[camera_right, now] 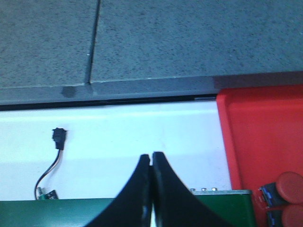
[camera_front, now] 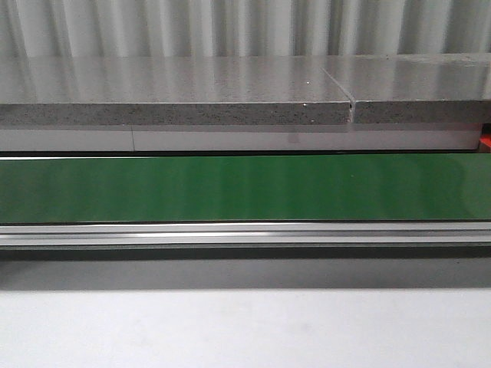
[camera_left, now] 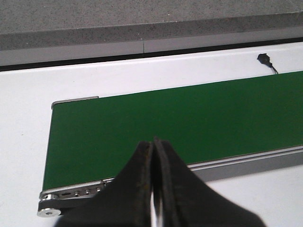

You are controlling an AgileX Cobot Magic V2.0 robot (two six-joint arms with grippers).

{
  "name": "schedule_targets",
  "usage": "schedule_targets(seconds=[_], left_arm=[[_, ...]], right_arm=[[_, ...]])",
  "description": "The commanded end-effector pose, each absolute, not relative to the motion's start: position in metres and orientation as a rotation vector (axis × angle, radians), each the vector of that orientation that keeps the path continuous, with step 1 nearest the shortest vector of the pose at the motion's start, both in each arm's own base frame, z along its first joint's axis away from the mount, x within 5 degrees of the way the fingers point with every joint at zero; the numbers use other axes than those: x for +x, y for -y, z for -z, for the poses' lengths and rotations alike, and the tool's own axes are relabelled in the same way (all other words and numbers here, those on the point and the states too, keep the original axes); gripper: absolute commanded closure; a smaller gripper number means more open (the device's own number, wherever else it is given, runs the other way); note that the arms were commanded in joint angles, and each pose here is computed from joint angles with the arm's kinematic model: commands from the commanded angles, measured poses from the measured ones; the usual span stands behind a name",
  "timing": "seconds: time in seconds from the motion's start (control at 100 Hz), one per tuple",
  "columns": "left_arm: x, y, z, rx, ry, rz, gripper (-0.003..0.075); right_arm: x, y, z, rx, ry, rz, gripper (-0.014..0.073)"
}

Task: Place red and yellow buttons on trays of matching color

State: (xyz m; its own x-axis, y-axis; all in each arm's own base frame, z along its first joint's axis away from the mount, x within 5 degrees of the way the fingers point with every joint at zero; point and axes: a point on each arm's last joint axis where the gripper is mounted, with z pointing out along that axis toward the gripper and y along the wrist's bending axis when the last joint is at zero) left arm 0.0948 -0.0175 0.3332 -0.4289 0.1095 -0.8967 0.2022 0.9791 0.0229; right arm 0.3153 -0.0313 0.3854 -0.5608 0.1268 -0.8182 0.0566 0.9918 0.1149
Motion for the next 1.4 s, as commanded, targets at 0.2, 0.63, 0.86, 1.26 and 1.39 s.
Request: schedule_targets(seconds=[0.2, 0.63, 0.86, 1.26, 1.39], left_arm=[[0.097, 0.019, -0.347, 0.196, -1.93, 0.132, 0.0741], [0.097, 0.019, -0.347, 0.196, -1.93, 0.132, 0.0741], [0.097, 0.019, -0.347, 0.196, -1.93, 0.132, 0.0741], [0.097, 0.019, -0.347, 0.196, -1.93, 0.132, 0.0741], [0.097, 0.019, -0.347, 0.196, -1.93, 0.132, 0.0741]], right_arm=[[0.287, 0.0, -0.423, 0.016, -1.991, -0.135, 0.0701], [0.218, -0.002, -0.415, 0.016, -1.859, -0.105, 0.0701], [0.179, 0.0, -0.401, 0.009, -1.761, -0.053, 0.0701], [0.123, -0.001, -0.353, 0.014, -1.728, -0.048, 0.0701], [0.112, -0.002, -0.333, 0.03, -1.727, -0.062, 0.0701]])
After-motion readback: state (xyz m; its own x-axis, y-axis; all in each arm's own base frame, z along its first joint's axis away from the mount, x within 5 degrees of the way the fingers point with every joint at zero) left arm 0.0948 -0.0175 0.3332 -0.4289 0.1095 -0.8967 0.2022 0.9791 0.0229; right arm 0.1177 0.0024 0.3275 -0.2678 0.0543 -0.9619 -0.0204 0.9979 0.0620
